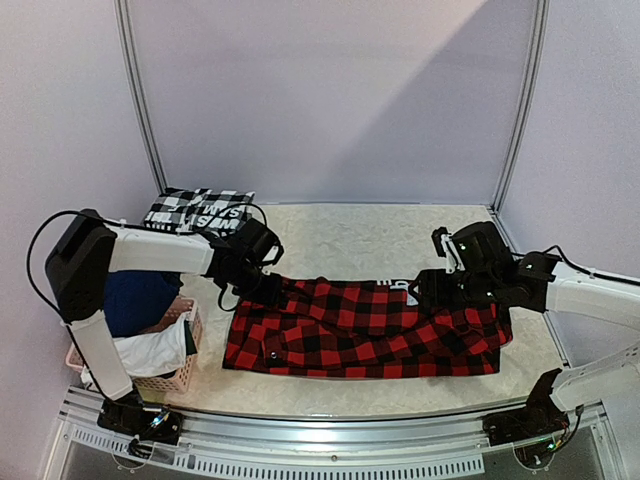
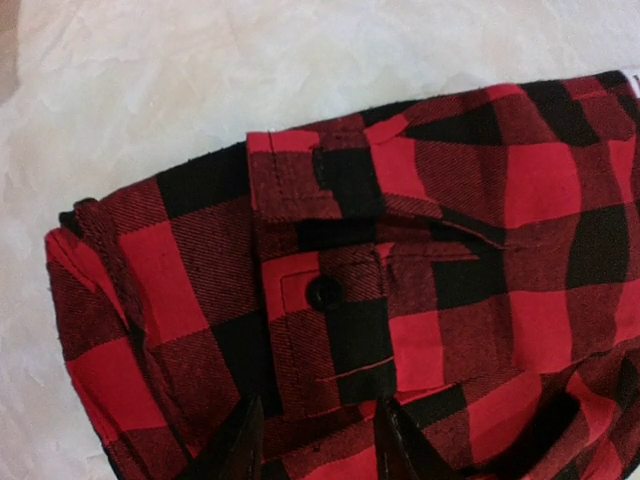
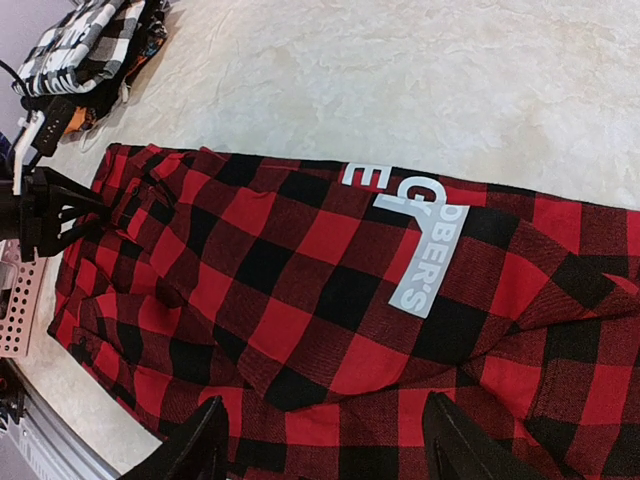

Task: Fold and stack the mixed laundry pile
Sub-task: Fold the 1/3-folded shirt at the center of the board.

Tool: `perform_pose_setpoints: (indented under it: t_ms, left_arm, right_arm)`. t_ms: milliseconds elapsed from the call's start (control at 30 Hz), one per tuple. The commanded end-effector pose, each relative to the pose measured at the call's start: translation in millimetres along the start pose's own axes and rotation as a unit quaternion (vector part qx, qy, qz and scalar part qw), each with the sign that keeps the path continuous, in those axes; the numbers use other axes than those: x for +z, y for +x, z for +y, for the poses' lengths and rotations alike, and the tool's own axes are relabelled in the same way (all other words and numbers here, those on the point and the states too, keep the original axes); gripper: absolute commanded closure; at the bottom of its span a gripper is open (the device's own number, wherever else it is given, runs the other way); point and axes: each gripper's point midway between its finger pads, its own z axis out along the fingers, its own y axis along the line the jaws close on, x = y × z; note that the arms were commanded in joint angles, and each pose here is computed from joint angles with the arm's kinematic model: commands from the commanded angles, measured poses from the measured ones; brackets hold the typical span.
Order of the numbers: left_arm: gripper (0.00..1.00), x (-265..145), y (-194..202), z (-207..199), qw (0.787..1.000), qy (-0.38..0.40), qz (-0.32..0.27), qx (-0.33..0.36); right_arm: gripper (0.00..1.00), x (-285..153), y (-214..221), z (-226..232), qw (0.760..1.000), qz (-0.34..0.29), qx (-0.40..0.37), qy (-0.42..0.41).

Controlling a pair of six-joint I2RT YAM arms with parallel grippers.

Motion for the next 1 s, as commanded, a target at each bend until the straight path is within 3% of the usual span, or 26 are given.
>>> perform_pose_setpoints:
  t_ms: [0, 167, 400, 700, 833, 967]
  left_arm:
    - [0.60, 13, -3, 4, 1.000, 0.002, 0.006, -0.011]
    - [0.58, 24, 2, 2, 1.000, 0.006, 0.016, -0.013]
    - [0.66, 30, 3, -4, 1.000, 0.019, 0.018, -0.014]
    - [0.84, 20, -2, -21, 0.999, 0.049, 0.007, -0.010]
    - [1.00, 14, -5, -27, 0.998, 0.058, -0.002, -0.007]
    - [1.00, -6, -9, -46, 0.995, 0.095, -0.015, -0.003]
  right_arm:
    - [0.33, 4, 9, 0, 1.000, 0.009, 0.001, -0.005]
    - [0.33, 6, 10, 0, 1.000, 0.009, 0.000, -0.007]
    - [0.33, 11, 13, 0, 1.000, 0.016, -0.004, -0.005]
    - [0.33, 12, 12, 0, 1.000, 0.018, -0.004, -0.004]
    - [0.33, 12, 12, 1, 1.000, 0.018, -0.005, -0.004]
    - [0.33, 11, 11, 1, 1.000, 0.017, -0.007, -0.002]
